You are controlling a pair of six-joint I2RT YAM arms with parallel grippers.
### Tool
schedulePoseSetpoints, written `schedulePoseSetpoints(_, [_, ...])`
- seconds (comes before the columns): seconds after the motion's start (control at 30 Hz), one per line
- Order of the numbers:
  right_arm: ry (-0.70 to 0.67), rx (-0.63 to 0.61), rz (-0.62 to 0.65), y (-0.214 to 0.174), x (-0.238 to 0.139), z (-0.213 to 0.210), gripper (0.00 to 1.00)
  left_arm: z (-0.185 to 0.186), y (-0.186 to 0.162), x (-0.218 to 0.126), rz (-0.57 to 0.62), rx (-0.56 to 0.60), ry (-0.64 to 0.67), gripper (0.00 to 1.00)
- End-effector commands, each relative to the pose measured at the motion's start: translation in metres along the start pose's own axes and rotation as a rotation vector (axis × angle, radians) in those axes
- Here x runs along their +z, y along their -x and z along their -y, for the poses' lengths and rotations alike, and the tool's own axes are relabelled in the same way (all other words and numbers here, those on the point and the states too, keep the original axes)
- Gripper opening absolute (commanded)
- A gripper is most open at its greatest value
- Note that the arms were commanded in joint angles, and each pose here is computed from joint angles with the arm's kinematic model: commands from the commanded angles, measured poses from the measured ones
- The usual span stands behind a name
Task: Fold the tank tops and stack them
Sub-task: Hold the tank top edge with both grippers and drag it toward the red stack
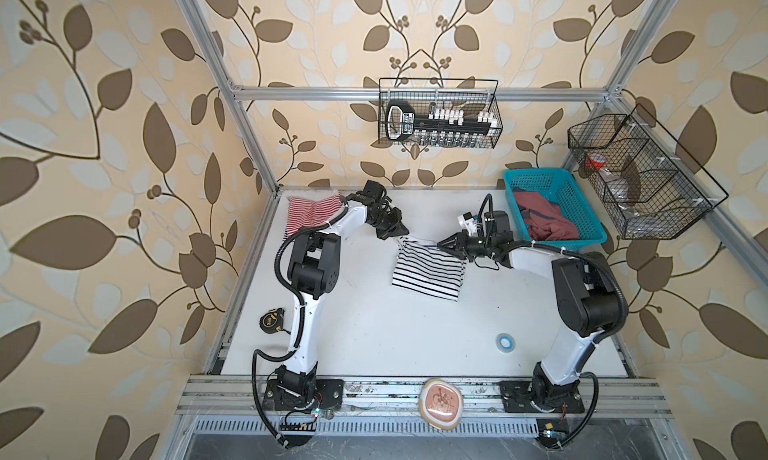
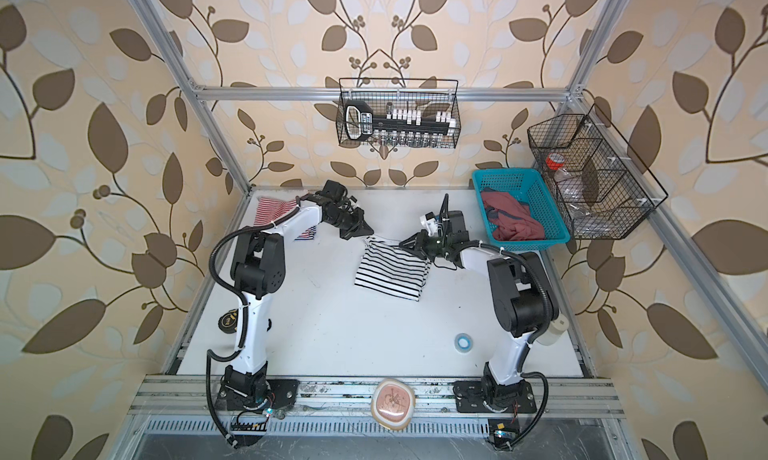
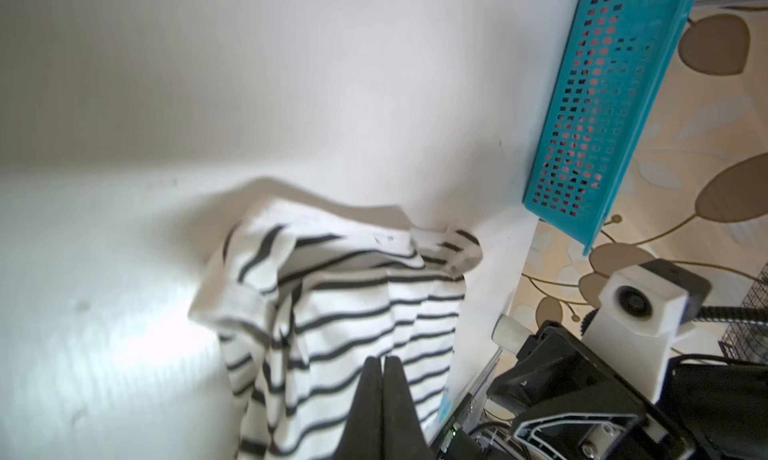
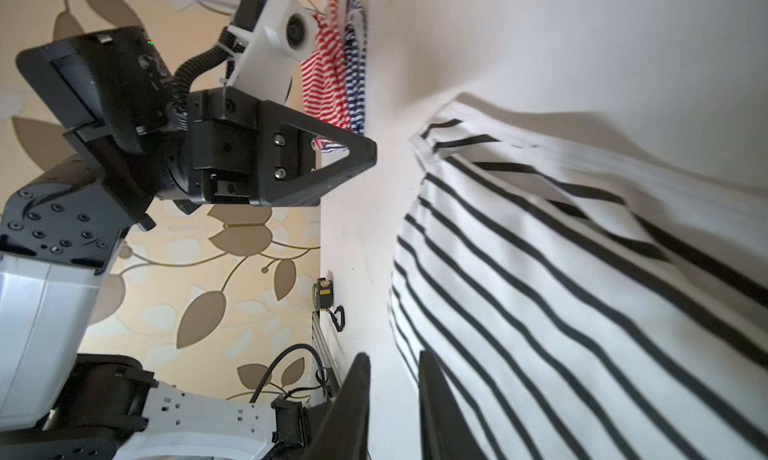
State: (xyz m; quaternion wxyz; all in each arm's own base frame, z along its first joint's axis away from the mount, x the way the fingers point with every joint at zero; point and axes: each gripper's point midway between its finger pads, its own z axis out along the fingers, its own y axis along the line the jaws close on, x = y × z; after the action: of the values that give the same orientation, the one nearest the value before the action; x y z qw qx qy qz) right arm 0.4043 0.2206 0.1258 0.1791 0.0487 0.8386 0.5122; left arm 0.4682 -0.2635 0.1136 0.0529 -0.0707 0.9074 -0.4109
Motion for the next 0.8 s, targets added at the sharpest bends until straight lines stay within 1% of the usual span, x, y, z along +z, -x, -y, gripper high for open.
schedulePoseSetpoints(0.0, [-0.021,0.013,-0.049,-0.029,0.003,0.006,0.24,0.021,-0.028,-0.017,0.002,0.074,0.001,0.00])
schedulePoseSetpoints(0.13, [-0.034,0.040,-0.091,-0.059,0.008,0.020,0.26,0.013,-0.059,0.000,-0.062,0.072,0.016,0.00])
schedulePoseSetpoints(0.23, [-0.055,0.070,-0.115,-0.079,0.010,0.037,0.26,0.000,-0.074,0.016,-0.105,0.053,0.031,0.00])
schedulePoseSetpoints(0.37, [-0.081,0.118,-0.136,-0.101,0.010,0.060,0.26,-0.023,-0.085,0.029,-0.134,0.014,0.073,0.00])
schedulePoseSetpoints(0.43, [-0.100,0.135,-0.147,-0.110,0.010,0.071,0.26,-0.032,-0.091,0.031,-0.149,-0.003,0.091,0.00])
schedulePoseSetpoints(0.63, [-0.145,0.168,-0.182,-0.133,0.006,0.093,0.26,-0.040,-0.099,0.030,-0.159,-0.021,0.111,0.00])
schedulePoseSetpoints(0.77, [-0.127,0.142,-0.173,-0.128,0.003,0.081,0.26,-0.036,-0.101,0.023,-0.160,-0.013,0.118,0.00])
